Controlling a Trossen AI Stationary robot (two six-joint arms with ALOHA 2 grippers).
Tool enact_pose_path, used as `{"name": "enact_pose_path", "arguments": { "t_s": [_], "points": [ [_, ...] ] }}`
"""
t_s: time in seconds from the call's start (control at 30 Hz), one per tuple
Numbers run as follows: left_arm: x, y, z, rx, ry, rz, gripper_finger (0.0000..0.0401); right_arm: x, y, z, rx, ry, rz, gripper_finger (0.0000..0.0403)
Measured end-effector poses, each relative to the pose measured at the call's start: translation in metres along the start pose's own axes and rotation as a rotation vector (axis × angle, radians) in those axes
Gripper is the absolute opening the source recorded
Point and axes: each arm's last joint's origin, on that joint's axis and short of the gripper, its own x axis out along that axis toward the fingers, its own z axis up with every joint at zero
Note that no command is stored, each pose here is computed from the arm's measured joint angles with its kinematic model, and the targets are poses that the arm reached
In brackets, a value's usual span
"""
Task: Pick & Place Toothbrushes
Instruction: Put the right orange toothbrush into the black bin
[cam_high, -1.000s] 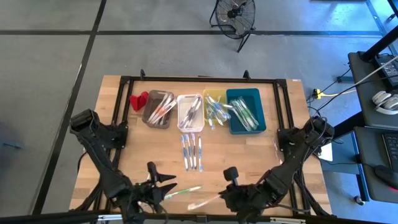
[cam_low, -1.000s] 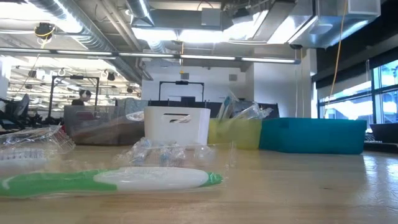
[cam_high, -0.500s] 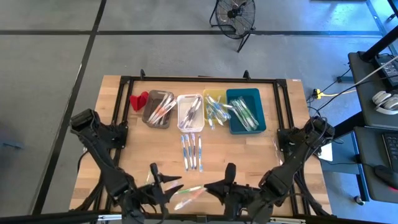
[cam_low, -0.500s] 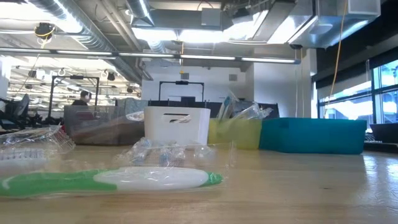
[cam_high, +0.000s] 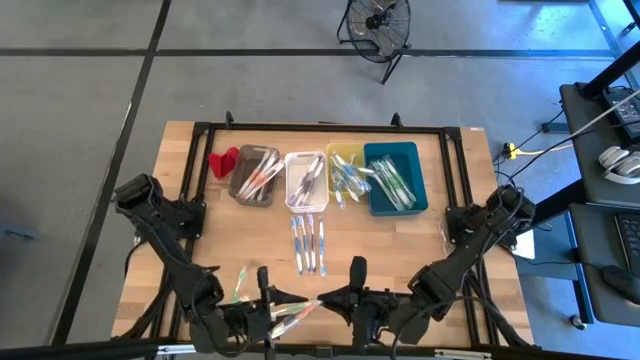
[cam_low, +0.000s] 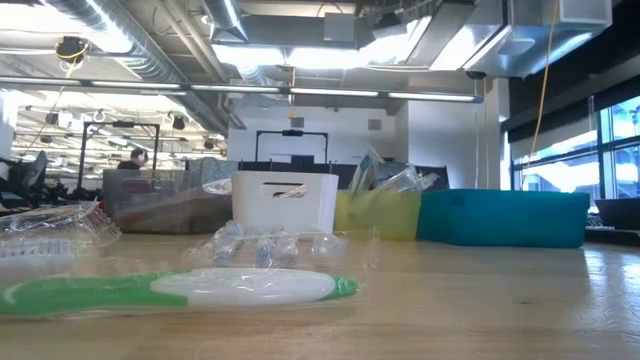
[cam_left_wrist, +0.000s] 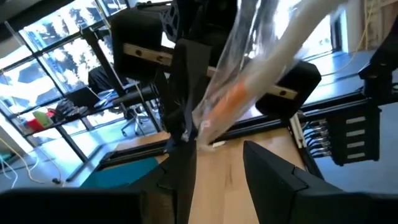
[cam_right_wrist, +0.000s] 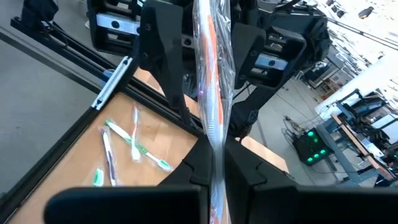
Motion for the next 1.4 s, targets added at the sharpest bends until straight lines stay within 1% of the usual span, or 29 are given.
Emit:
{"name": "enact_pose_path", "arguments": {
  "t_s": [0.33, 0.53, 0.67, 0.77, 0.83, 1.03, 1.17, 1.23, 1.3, 1.33, 1.4],
  "points": [
    [0.012, 0.008, 0.002, 0.015, -0.01, 0.032, 0.0127, 0.0, 0.0, 0.0, -0.003, -0.001, 0.002, 0.0016],
    [0.015, 0.009, 0.004, 0.04, -0.028, 0.006, 0.0125, 0.0, 0.0, 0.0, -0.002, -0.002, 0.005, 0.0016],
    [0.015, 0.009, 0.004, 0.063, -0.033, -0.006, 0.0105, 0.0, -0.001, 0.0, -0.004, 0.0, 0.005, 0.0016],
    [0.015, 0.007, 0.005, 0.063, -0.057, -0.076, 0.0086, 0.001, -0.001, -0.001, -0.008, 0.005, 0.008, 0.0016],
    [0.015, 0.007, 0.006, 0.061, -0.072, -0.098, 0.0076, 0.001, -0.001, -0.001, -0.005, 0.005, 0.009, 0.0016],
    [0.015, 0.007, 0.007, 0.087, -0.075, -0.091, 0.0049, 0.002, -0.001, -0.001, 0.0, 0.0, 0.024, 0.0016],
    [0.015, 0.007, 0.006, 0.104, -0.071, -0.079, 0.0022, 0.002, -0.002, -0.001, 0.027, 0.002, 0.022, 0.0016],
    [0.014, 0.008, 0.007, 0.107, -0.07, -0.075, 0.002, 0.003, -0.002, -0.002, 0.041, 0.005, 0.022, 0.0016],
    [0.014, 0.008, 0.006, 0.109, -0.066, -0.071, 0.002, 0.003, -0.002, -0.003, 0.054, 0.01, 0.026, 0.0026],
    [0.014, 0.008, 0.006, 0.106, -0.064, -0.065, 0.002, 0.004, -0.002, -0.003, 0.066, 0.012, 0.026, 0.0039],
    [0.015, 0.008, 0.006, 0.103, -0.061, -0.064, 0.0019, 0.004, -0.003, -0.004, 0.09, 0.019, 0.018, 0.0077]
  ]
}}
